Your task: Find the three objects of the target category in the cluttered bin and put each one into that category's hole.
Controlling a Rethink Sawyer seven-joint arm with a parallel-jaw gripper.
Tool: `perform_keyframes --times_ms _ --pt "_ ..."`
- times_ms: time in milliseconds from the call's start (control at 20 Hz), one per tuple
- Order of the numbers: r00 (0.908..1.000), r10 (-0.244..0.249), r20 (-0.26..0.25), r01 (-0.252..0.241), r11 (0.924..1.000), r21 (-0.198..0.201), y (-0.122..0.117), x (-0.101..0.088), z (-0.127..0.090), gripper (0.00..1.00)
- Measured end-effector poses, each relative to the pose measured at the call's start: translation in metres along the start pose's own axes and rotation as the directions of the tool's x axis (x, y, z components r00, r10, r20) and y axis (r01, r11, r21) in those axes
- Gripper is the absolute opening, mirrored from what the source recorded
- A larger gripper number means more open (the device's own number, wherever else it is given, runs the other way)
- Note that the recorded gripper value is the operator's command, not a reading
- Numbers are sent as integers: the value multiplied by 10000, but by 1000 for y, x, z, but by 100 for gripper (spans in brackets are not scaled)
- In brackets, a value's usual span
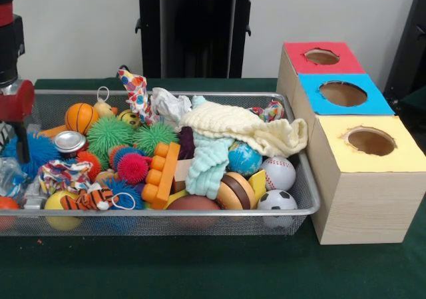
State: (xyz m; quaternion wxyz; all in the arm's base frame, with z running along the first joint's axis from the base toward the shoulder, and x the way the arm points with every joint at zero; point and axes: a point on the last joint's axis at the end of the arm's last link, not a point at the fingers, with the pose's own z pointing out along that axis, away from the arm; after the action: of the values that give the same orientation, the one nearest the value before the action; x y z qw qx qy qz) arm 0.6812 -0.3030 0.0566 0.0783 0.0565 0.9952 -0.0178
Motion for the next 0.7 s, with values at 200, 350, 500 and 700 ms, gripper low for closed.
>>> perform_keyframes --times_ms 200,350,500,700 --pt "10000 14 -92 -15 10000 -90 2 4 7 100" --pt "9998 25 -219 -29 9998 -206 6 9 16 100" --pt "9993 21 -374 -33 9994 -343 11 15 27 100" --pt "9977 -192 -656 178 9996 -212 13 28 38 100"
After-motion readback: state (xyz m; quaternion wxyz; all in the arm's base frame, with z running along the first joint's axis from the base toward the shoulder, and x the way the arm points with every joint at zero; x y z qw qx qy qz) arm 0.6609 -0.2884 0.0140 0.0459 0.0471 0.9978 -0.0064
